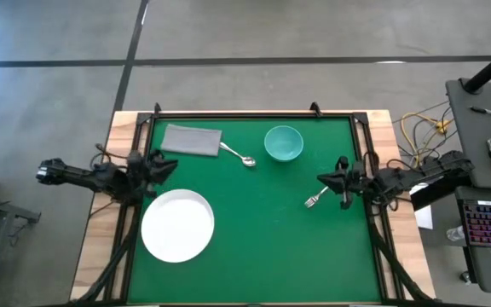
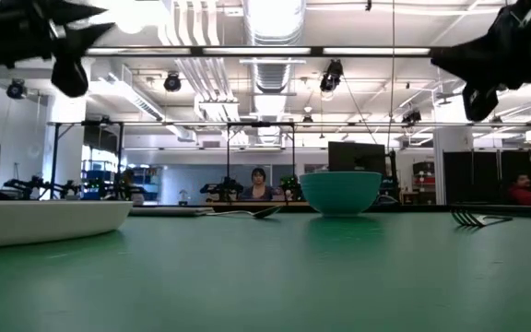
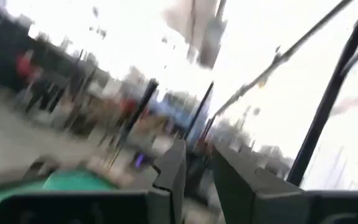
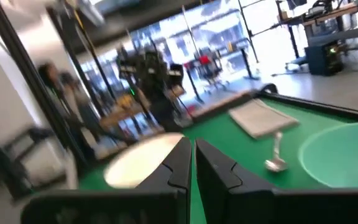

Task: Pick and place plate/cup/fork/spoon on tray
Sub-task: Prepare the white plate

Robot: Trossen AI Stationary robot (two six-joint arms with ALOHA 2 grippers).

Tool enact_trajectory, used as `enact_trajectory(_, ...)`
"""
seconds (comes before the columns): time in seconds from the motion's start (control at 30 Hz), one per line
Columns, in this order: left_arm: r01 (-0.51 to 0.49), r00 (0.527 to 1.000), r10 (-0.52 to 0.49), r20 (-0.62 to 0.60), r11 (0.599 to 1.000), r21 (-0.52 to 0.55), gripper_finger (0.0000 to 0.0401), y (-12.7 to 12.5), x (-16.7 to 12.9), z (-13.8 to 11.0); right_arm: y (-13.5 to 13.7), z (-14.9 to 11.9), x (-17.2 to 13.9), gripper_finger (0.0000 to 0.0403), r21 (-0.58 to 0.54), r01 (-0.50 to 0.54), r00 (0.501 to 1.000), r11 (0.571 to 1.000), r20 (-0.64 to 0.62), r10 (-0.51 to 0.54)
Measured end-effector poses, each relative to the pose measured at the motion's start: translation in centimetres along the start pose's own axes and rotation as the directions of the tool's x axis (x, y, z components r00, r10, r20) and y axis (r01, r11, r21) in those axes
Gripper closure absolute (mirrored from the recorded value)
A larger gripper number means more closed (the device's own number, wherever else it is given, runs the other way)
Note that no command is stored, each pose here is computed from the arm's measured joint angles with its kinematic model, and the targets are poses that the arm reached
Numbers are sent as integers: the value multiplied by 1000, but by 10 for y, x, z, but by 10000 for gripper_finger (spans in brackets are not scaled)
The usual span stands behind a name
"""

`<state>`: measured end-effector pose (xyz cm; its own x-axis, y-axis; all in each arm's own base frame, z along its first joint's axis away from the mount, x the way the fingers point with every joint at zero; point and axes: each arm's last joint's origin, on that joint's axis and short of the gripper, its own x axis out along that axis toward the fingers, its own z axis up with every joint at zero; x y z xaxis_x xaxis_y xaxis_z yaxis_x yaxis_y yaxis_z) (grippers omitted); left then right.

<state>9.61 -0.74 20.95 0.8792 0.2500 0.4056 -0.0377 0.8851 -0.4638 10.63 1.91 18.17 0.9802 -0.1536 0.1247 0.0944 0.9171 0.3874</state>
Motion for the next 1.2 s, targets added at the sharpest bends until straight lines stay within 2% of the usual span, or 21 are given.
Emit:
enact_trajectory(0.07,24,991,-21,135,1000,-20,337,-4,-1,14,1,2,0,390,7,-8,1000,1000,23,8)
enact_trajectory(0.17,58,960,-49,275,998,-26,337,-7,-4,28,2,4,0,390,24,-16,999,1000,42,15)
enact_trajectory(0.27,102,923,-66,379,992,-76,337,-8,-8,39,2,5,0,390,28,-19,999,999,51,17)
enact_trajectory(0.37,137,887,-74,457,985,-106,337,-9,-12,47,2,5,0,390,93,-22,999,995,49,17)
enact_trajectory(0.47,160,863,-79,499,980,-122,337,-9,-15,52,2,5,0,390,156,-24,999,987,49,17)
enact_trajectory(0.63,164,861,-84,501,980,-116,337,-10,-15,52,2,5,0,390,157,-25,999,987,49,17)
enact_trajectory(0.7,162,864,-84,497,980,-115,337,-10,-14,51,2,5,0,390,190,-26,999,981,49,17)
enact_trajectory(0.8,162,861,-82,502,980,-117,337,-10,-14,52,2,5,0,390,319,-32,999,947,51,17)
enact_trajectory(0.93,102,857,-42,514,991,-89,337,-9,-15,54,2,6,0,390,475,-41,998,879,54,18)
enact_trajectory(1.07,67,863,-28,505,996,-59,337,-9,-13,53,2,6,0,390,673,-56,998,737,63,19)
enact_trajectory(1.13,52,860,-20,510,997,-49,337,-9,-13,54,1,7,0,390,673,-43,997,739,76,-11)
enact_trajectory(1.2,43,858,-16,513,998,-41,337,-10,-13,56,1,7,0,390,631,-22,996,776,85,-41)
